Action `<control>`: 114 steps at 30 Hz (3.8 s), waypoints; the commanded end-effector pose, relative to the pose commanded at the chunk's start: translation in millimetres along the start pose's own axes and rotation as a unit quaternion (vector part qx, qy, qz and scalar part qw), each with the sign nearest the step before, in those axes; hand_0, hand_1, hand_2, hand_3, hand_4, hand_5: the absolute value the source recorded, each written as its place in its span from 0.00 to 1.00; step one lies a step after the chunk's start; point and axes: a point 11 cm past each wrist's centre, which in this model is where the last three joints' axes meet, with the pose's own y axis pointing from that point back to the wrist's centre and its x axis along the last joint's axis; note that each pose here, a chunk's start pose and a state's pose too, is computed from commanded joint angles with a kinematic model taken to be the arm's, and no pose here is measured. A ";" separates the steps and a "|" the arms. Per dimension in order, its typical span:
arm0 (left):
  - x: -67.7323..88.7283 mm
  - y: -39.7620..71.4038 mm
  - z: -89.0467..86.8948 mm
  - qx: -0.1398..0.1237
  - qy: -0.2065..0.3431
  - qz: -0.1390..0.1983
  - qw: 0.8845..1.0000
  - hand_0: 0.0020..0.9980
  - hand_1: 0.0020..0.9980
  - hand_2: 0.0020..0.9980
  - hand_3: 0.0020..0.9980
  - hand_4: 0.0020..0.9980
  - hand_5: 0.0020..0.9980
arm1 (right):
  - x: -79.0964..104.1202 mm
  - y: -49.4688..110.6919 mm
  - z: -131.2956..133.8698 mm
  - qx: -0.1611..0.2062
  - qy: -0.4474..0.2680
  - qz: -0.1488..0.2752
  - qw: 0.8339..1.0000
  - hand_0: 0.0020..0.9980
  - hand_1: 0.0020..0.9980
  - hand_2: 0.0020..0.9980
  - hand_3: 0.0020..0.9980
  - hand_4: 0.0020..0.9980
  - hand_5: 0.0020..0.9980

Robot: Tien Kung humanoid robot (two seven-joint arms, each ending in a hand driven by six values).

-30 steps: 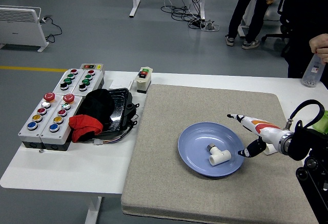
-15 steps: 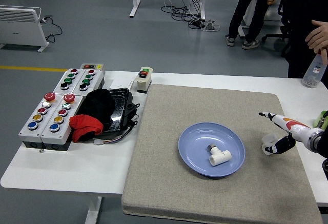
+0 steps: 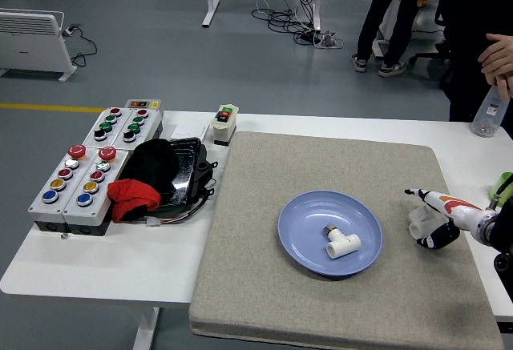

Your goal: Pick pipe place plate twice

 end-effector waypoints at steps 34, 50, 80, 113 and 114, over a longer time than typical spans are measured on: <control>0.5 0.1 1.4 -0.001 0.000 -0.001 1.000 0.63 0.59 0.54 0.58 0.20 1.00 | 26.0 7.2 -104.6 0.137 0.040 0.071 0.987 0.43 0.50 0.55 0.63 0.47 0.02; 1.5 0.6 6.2 -0.005 0.000 0.000 1.000 0.63 0.59 0.55 0.58 0.20 1.00 | -12.4 -26.6 -162.4 0.168 0.052 0.011 0.984 0.92 0.85 0.98 0.96 0.72 0.19; 1.1 1.1 12.7 -0.010 -0.003 0.000 1.000 0.63 0.59 0.55 0.58 0.20 1.00 | 129.7 59.4 -44.9 0.121 -0.217 0.234 0.940 0.87 0.83 0.92 0.90 0.58 0.31; -2.3 1.6 18.7 -0.018 -0.006 -0.001 1.000 0.63 0.59 0.55 0.58 0.20 1.00 | 116.9 234.9 106.9 0.283 -0.751 0.337 0.492 0.83 0.79 0.87 0.84 0.62 0.44; -2.4 1.7 19.0 -0.018 -0.006 -0.001 1.000 0.63 0.59 0.55 0.58 0.20 1.00 | 115.9 235.3 107.5 0.283 -0.754 0.337 0.488 0.83 0.79 0.87 0.84 0.62 0.44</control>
